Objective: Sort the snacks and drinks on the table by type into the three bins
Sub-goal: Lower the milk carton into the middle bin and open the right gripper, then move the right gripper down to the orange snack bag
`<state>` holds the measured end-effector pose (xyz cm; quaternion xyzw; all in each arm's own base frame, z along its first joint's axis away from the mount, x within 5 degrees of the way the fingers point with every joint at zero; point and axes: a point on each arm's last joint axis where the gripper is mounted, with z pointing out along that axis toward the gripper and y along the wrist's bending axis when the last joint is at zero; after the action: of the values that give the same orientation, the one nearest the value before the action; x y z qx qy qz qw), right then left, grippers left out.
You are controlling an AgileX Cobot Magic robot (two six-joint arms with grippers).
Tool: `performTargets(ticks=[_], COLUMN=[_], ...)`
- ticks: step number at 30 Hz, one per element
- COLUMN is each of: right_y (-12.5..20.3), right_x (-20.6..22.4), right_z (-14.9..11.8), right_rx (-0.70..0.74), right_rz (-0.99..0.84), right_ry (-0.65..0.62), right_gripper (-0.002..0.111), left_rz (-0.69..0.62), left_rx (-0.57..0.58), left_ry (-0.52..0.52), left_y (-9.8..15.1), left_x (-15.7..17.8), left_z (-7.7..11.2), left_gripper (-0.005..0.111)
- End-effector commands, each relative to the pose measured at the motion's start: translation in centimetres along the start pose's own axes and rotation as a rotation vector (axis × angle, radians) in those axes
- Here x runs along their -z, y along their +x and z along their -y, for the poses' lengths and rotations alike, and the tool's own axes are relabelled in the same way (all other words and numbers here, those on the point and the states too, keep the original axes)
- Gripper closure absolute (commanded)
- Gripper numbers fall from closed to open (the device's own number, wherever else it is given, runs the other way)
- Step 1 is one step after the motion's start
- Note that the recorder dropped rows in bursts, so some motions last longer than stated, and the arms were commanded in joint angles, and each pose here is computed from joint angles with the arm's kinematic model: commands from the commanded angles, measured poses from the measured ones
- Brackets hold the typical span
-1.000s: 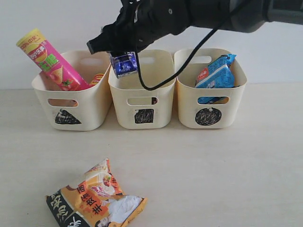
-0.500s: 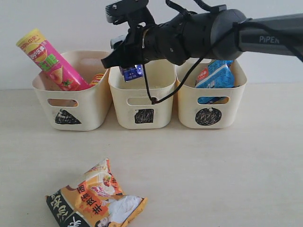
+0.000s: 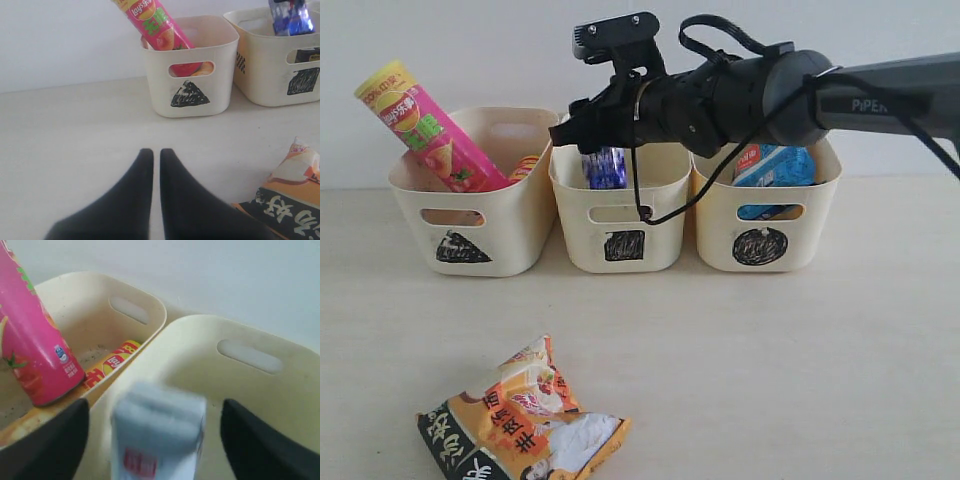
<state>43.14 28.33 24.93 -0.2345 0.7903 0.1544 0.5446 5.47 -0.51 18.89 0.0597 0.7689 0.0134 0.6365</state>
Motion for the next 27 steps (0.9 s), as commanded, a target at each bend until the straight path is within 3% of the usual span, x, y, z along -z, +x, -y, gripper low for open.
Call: performTargets(ticks=[1, 8, 10, 11, 14, 18, 27], right_y=[-0.9, -2.9, -3.3, -3.3, -3.2, -2.9, -0.3], right_x=[0.4, 2.4, 3.9, 4.9, 6.1, 7.8, 12.7], right_z=[0.3, 0.6, 1.1, 1.4, 1.7, 1.8, -0.2], right_rx=[0.003, -0.037, -0.084, -0.088, -0.106, -0.081, -0.114], right_rz=[0.045, 0.03, -0.079, -0.15, -0.251, -0.39, -0.521], right_ry=[-0.003, 0.025, 0.082, 0.118, 0.16, 0.175, -0.04], right_gripper=[0.031, 0.034, 0.052, 0.072, 0.107, 0.108, 0.108], left_rz=[0.002, 0.002, 0.002, 0.002, 0.002, 0.002, 0.002], left_rx=[-0.007, -0.007, -0.007, -0.007, -0.007, -0.007, -0.007], left_ry=[-0.001, -0.001, -0.001, -0.001, -0.001, -0.001, -0.001], left_y=[0.1, 0.1, 0.1, 0.1, 0.1, 0.1, 0.1], left_x=[0.0, 0.0, 0.0, 0.0, 0.0, 0.0, 0.0], left_z=[0.0, 0.0, 0.0, 0.0, 0.0, 0.0, 0.0], left_gripper=[0.102, 0.102, 0.102, 0.102, 0.102, 0.102, 0.102])
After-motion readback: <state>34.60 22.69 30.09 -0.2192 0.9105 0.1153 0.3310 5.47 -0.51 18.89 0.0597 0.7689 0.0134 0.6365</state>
